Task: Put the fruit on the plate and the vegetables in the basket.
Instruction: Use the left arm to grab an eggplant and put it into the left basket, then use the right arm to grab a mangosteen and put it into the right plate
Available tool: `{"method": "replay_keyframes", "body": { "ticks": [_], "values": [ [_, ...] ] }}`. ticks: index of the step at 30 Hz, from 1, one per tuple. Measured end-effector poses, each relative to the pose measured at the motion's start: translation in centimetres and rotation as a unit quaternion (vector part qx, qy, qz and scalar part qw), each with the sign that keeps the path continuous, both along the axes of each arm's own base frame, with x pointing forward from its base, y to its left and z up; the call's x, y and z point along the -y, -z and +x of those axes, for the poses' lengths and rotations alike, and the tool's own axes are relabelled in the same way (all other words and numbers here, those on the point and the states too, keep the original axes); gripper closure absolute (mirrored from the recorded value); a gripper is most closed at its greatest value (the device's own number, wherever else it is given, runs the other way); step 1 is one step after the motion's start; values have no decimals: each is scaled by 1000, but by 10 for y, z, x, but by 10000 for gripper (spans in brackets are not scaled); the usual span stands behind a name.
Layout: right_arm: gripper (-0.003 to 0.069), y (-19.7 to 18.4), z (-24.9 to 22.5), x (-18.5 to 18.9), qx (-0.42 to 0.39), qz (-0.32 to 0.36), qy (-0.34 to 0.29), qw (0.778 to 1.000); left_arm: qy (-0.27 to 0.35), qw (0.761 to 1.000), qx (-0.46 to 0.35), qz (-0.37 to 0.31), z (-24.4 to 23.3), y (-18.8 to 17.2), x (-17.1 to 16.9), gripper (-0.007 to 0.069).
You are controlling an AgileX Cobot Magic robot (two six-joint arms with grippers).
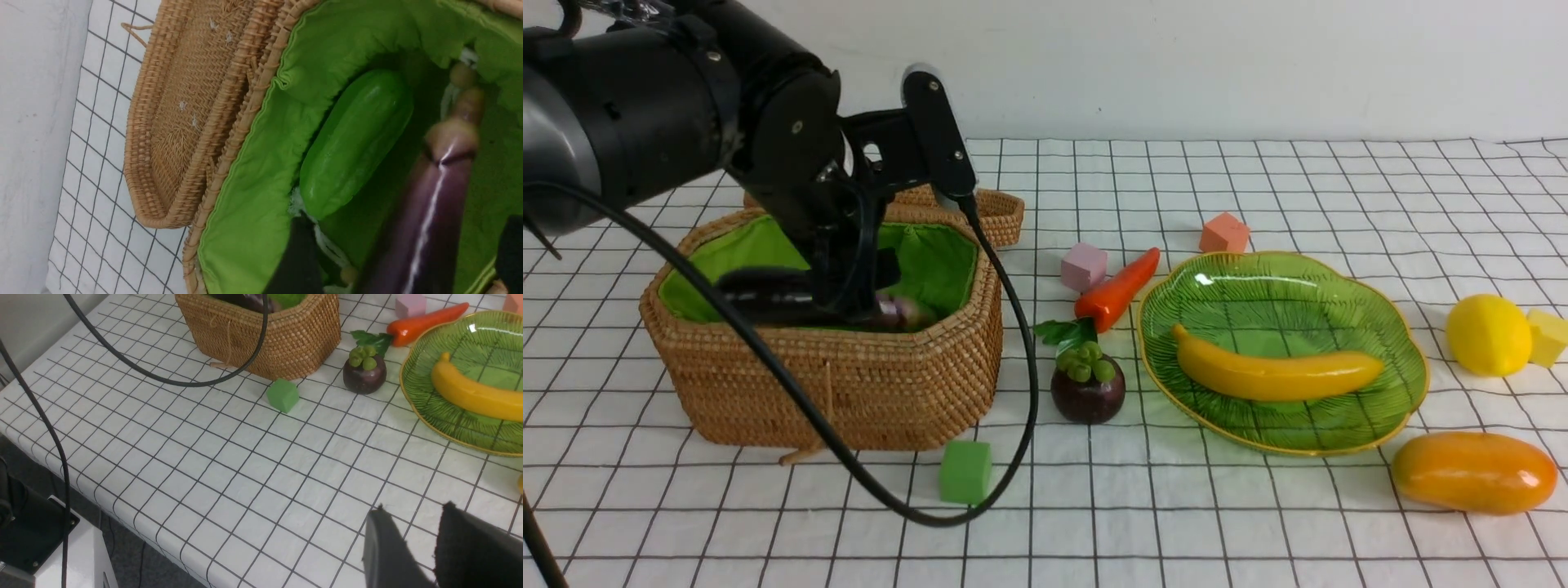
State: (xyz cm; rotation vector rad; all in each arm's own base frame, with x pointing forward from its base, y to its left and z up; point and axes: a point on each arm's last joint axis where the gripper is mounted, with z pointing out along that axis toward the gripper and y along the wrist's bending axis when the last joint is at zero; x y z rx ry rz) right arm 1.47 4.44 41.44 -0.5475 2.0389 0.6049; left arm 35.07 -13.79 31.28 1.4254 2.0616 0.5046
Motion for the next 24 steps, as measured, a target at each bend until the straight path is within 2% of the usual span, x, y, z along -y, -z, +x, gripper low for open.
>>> {"method": "replay_keyframes", "body": {
  "ticks": [2,4,7,8,9,10,12,13,15,16,17,19,24],
  "values": [
    [444,-1,0,0,3,2,1,1000,-7,1000,-2,-10,-1,-1,0,-31],
    [442,-1,0,0,3,2,2,1000,-24,999,-1,-31,-4,-5,0,-36],
    [442,-1,1,0,4,2,2,1000,-59,994,-4,-89,-10,-13,1,11],
    [442,-1,1,0,4,2,2,1000,-80,988,-9,-128,-14,-18,2,73],
    [442,-1,1,0,3,2,2,1000,-89,986,-12,-140,-15,-19,2,73],
    [442,0,6,-1,-6,0,2,1000,-141,965,-29,-220,-25,-29,4,210],
    [442,1,17,-4,-24,-5,1,1000,-189,938,-45,-285,-37,-41,5,360],
    [442,3,26,-6,-39,-9,2,999,-207,925,-53,-314,-46,-50,4,461],
    [442,7,49,-12,-77,-15,1,997,-216,907,-59,-355,-68,-70,2,603],
    [442,8,52,-13,-80,-14,1,997,-215,906,-61,-361,-71,-73,2,619],
    [442,12,73,-19,-109,-15,3,994,-203,898,-52,-388,-92,-90,-3,638],
    [442,18,101,-27,-143,-15,4,990,-181,888,-33,-421,-122,-109,-12,638],
    [442,25,158,-44,-188,-21,-14,982,-157,871,-8,-465,-178,-109,-38,638]
  ]
}}
